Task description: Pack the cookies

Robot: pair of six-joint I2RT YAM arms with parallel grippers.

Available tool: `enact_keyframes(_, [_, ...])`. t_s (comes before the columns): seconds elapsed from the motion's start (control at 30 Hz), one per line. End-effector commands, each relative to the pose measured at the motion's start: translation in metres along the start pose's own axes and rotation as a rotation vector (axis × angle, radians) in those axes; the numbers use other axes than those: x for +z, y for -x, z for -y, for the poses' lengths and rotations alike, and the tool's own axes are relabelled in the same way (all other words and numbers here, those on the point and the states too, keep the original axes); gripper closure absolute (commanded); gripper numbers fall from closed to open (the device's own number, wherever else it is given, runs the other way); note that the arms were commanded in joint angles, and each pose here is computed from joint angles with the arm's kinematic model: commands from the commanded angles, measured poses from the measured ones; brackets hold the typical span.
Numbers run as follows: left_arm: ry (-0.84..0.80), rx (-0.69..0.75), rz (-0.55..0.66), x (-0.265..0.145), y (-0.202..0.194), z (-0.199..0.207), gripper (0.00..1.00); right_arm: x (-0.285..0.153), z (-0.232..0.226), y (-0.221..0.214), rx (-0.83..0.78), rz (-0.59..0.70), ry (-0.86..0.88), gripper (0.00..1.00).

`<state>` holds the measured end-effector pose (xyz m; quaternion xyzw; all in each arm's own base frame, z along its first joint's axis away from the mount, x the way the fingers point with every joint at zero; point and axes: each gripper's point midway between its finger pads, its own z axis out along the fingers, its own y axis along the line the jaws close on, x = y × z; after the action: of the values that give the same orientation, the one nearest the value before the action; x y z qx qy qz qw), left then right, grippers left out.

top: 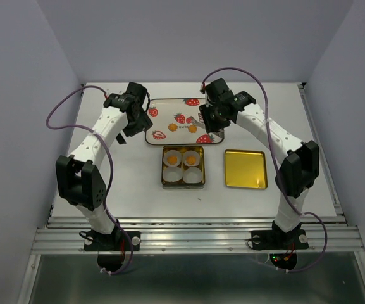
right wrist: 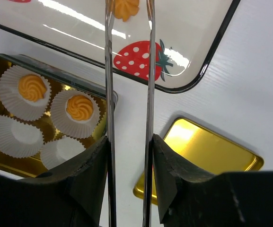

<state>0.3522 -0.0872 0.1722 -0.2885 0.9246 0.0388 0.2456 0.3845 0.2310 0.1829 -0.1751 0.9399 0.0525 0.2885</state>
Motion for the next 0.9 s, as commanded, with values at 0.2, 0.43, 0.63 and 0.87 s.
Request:
enact_keyframes(0.2, [-0.007, -0.013, 0.007, -0.011, 0.006, 0.0, 0.01, 0.0, -0.012, 0.019, 0.021, 0.047, 0.06, 0.52])
enact_keyframes(0.43, [-0.003, -0.004, 0.02, -0.014, 0.012, 0.002, 0.01, 0.008, -0.009, 0.018, 0.013, 0.039, 0.039, 0.5])
enact_keyframes(0.63, [0.004, 0.004, 0.028, -0.013, 0.014, 0.002, 0.01, 0.016, -0.011, 0.015, 0.007, 0.019, 0.044, 0.48])
enact_keyframes(0.87, [0.009, 0.006, 0.022, -0.012, 0.011, -0.001, 0.01, 0.025, -0.007, 0.014, -0.01, 0.01, 0.019, 0.48])
